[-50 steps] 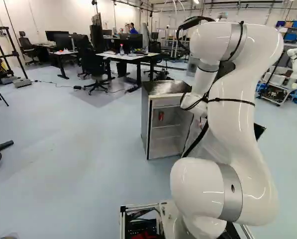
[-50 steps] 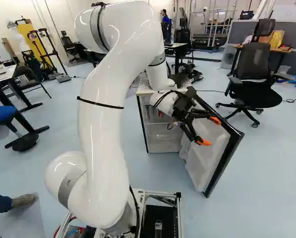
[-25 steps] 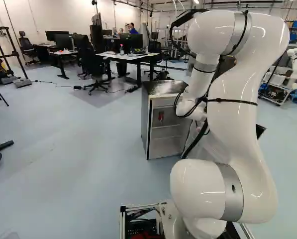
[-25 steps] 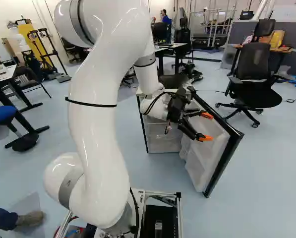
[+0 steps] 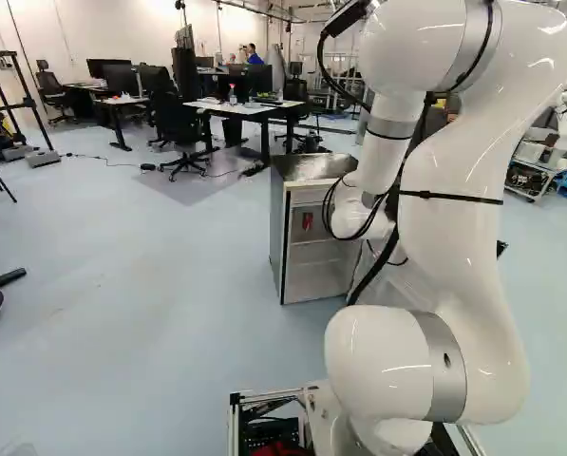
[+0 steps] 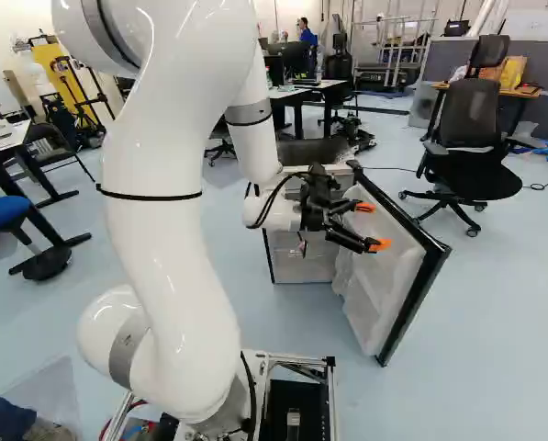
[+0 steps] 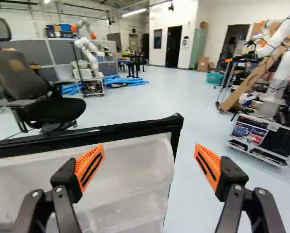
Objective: Grab a drink from the fridge
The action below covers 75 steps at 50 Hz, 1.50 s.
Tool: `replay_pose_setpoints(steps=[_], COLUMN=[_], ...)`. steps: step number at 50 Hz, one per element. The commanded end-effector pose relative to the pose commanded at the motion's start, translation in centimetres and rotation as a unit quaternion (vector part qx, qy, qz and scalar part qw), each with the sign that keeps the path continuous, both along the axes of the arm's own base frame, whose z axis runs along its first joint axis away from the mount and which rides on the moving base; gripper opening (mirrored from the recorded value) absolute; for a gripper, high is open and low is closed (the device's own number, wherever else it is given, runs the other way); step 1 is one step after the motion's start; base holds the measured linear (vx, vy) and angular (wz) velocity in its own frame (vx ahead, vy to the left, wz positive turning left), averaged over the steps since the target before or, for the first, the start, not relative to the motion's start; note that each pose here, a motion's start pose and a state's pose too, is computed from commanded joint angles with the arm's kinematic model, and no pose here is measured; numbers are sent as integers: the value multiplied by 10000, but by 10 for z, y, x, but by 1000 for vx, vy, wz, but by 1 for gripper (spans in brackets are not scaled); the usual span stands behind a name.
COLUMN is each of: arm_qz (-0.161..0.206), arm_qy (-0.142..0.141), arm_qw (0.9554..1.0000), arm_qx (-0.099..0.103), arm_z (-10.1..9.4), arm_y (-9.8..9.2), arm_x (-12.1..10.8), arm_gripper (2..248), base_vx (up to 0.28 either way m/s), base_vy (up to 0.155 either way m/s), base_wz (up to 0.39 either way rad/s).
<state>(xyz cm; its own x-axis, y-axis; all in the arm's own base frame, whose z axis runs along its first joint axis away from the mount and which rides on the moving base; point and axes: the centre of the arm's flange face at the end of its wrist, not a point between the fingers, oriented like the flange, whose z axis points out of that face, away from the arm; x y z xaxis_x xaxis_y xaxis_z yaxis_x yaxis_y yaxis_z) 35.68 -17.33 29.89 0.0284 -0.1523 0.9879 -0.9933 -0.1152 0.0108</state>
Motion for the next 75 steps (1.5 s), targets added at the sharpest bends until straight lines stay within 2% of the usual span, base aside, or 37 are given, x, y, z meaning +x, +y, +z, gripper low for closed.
replay_pose_setpoints(steps=[7,14,21,28,36,49,62,75], arm_qz=[467,960,1462,1957,2490,3151,3790,4367], arm_qy=[89,177,270,363,456,675,930,1083], arm_qw=[9989,9952,9889,9799,9671,9458,9190,8909], arm_qx=[-13,19,83,154,232,391,560,620], arm_z=[2,2,2,2,1,-11,-28,-45], arm_y=[12,26,40,55,69,77,85,90], arm_x=[-7,-14,-22,-29,-33,-23,-13,8], arm_gripper=[247,247,247,247,247,247,247,247], base_vx=[0,0,0,0,0,0,0,0], base_vy=[0,0,0,0,0,0,0,0], base_wz=[0,0,0,0,0,0,0,0])
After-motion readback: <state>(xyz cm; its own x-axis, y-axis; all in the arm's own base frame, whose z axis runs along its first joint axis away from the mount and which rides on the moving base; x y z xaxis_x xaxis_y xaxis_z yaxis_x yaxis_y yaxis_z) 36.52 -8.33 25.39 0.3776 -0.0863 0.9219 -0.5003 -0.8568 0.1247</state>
